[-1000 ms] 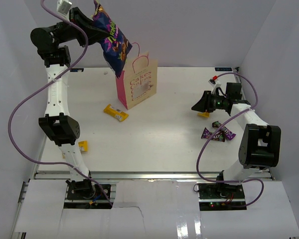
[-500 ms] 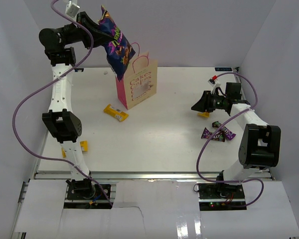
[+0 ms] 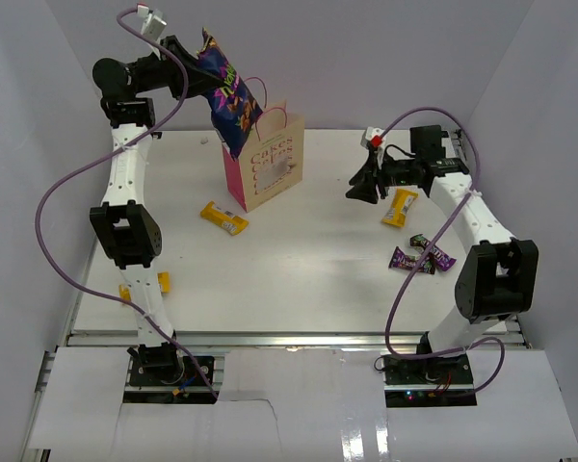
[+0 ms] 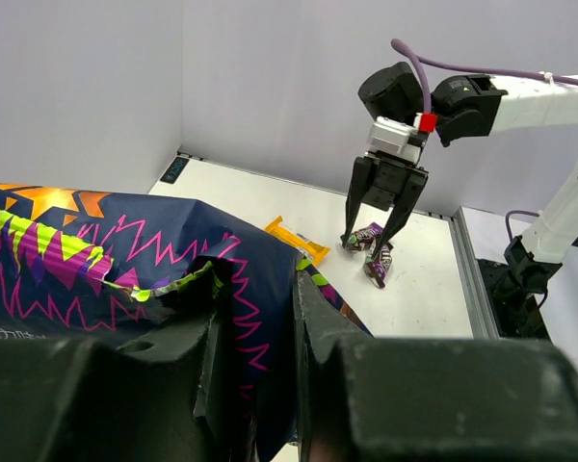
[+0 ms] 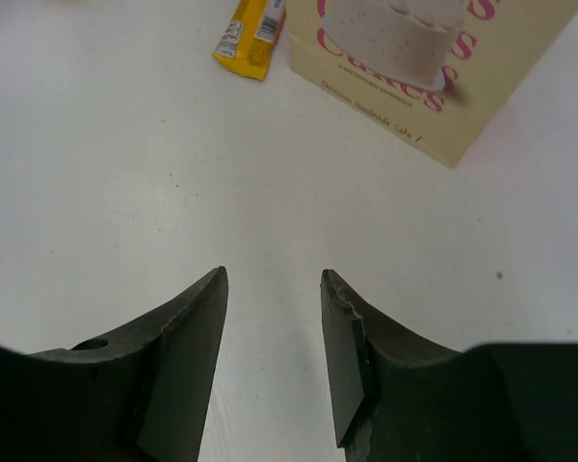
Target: Place the snacks into the paper bag
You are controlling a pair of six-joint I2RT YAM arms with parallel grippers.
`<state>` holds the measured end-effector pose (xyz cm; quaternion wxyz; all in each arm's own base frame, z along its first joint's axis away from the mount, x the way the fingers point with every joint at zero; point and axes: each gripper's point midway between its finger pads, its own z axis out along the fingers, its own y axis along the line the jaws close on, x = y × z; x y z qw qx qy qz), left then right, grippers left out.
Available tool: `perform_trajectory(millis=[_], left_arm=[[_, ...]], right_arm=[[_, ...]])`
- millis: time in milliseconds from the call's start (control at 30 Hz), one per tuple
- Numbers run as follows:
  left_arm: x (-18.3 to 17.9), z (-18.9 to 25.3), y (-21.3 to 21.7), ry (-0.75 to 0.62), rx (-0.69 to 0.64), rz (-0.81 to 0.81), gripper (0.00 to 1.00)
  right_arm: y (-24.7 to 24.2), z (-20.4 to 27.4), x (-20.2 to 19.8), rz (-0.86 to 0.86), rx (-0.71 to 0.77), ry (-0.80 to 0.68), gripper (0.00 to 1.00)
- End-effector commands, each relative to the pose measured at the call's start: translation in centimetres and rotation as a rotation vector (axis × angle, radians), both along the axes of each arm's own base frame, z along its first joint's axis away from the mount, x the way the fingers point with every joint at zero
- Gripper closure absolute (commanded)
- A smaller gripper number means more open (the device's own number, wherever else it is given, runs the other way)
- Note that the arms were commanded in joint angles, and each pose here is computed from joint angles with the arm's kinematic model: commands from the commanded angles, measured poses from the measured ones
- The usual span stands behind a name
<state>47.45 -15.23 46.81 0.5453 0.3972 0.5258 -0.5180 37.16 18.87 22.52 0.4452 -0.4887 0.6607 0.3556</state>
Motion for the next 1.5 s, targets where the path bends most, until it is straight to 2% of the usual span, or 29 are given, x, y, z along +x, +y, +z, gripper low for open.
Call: perform_trajectory(millis=[0,100,133,167,267,333,400,500,700,733,800,833,933,1000,1200,1400,1467], left_arm=[[-1.9,5.1,-0.3,-0.159,-0.070,0.050,1.00],[-1.7,4.8,-0.7,-0.154,-0.069,0.041,1.00],[-1.7,4.8,-0.7,-0.154,-0.073,0.042,1.00],[-1.7,4.9,-0.7,-0.156,-0.074,0.043,1.00],[-1.7,4.7,-0.7,-0.153,-0.070,0.040,1.00],[-1.8,4.7,-0.8,-0.149,-0.068,0.038,1.00],[-1.7,4.6,-0.7,-0.146,-0.068,0.039,1.00],[-1.6,4.5,-0.7,-0.145,-0.070,0.040,1.00],[-1.5,4.3,-0.7,-0.134,-0.069,0.038,1.00],[-1.5,4.3,-0.7,-0.134,-0.069,0.038,1.00],[-1.5,4.3,-0.7,-0.134,-0.069,0.038,1.00],[-1.4,4.2,-0.7,-0.134,-0.069,0.038,1.00],[-1.6,4.4,-0.8,-0.139,-0.067,0.035,1.00],[-1.8,4.5,-0.8,-0.142,-0.067,0.035,1.00],[-1.9,4.6,-0.8,-0.138,-0.069,0.033,1.00],[-2.4,4.6,-1.0,-0.131,-0.066,0.023,1.00],[-2.6,4.8,-1.2,-0.134,-0.066,0.020,1.00]], right_arm=[[2.3,1.0,0.3,0.142,-0.036,-0.147,0.50],[4.4,4.0,3.1,0.144,-0.041,-0.257,0.49],[5.1,4.2,4.2,0.133,-0.032,-0.265,0.46],[5.8,6.5,5.7,0.110,0.001,-0.328,0.44],[7.4,9.1,7.9,0.087,0.054,-0.404,0.29],[8.8,11.0,8.9,0.111,0.105,-0.507,0.17],[10.4,12.2,9.4,0.153,0.148,-0.581,0.13],[12.6,13.3,10.2,0.220,0.173,-0.677,0.13],[15.7,13.5,10.9,0.316,0.182,-0.803,0.16],[16.0,14.8,11.2,0.325,0.185,-0.869,0.16],[16.6,12.9,12.1,0.333,0.171,-0.827,0.18],[16.7,14.3,12.3,0.333,0.177,-0.863,0.19],[17.1,13.1,13.0,0.341,0.169,-0.839,0.25],[17.5,11.6,12.6,0.365,0.136,-0.831,0.31],[18.0,6.5,10.6,0.446,-0.006,-0.833,0.39],[17.8,4.5,9.7,0.492,-0.110,-0.853,0.48],[17.8,3.9,9.3,0.510,-0.138,-0.859,0.53]])
